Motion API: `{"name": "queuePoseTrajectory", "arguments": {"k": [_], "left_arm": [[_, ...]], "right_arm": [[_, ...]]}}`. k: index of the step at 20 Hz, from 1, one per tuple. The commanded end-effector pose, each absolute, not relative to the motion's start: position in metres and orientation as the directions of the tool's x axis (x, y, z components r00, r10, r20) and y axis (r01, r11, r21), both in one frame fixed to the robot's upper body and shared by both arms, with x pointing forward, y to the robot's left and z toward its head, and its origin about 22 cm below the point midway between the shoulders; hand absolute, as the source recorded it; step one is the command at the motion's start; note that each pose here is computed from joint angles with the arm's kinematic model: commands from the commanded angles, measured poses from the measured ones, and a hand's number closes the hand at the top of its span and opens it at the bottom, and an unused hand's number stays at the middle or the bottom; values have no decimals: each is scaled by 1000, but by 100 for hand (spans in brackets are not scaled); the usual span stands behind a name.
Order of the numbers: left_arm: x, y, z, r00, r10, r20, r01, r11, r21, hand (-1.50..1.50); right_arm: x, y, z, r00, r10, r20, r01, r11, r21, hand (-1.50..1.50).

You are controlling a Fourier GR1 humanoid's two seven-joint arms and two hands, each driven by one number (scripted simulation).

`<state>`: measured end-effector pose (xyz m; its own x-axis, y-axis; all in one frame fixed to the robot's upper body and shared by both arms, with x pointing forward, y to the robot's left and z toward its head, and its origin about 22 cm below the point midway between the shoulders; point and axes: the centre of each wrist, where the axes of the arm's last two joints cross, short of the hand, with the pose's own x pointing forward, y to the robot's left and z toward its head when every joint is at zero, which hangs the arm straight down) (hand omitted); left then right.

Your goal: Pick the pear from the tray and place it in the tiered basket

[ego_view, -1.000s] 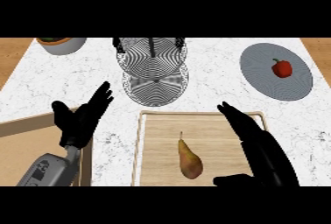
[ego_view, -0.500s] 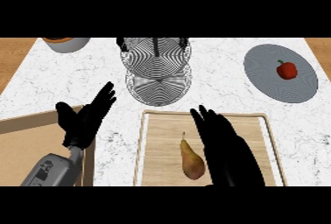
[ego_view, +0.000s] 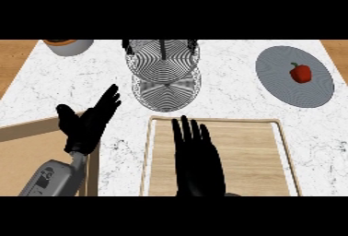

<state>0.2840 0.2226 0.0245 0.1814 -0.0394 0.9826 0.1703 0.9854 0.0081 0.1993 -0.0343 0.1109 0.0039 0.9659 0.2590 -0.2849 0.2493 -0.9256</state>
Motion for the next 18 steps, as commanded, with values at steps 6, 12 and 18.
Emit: {"name": "queuePoseTrajectory", "arguments": {"k": [6,12,18], "left_arm": [[277,232,27,173,-34,984,188,982,1,0],[282,222,12,187,-49,981,160,987,19,0],[282,216,27,190,-34,981,158,987,4,0]], "right_arm": [[197,-9,89,225,973,47,-393,135,-910,-150],[187,-9,70,244,970,-6,-386,92,-918,-150],[189,-19,72,281,960,-18,-333,80,-940,-150]]}}
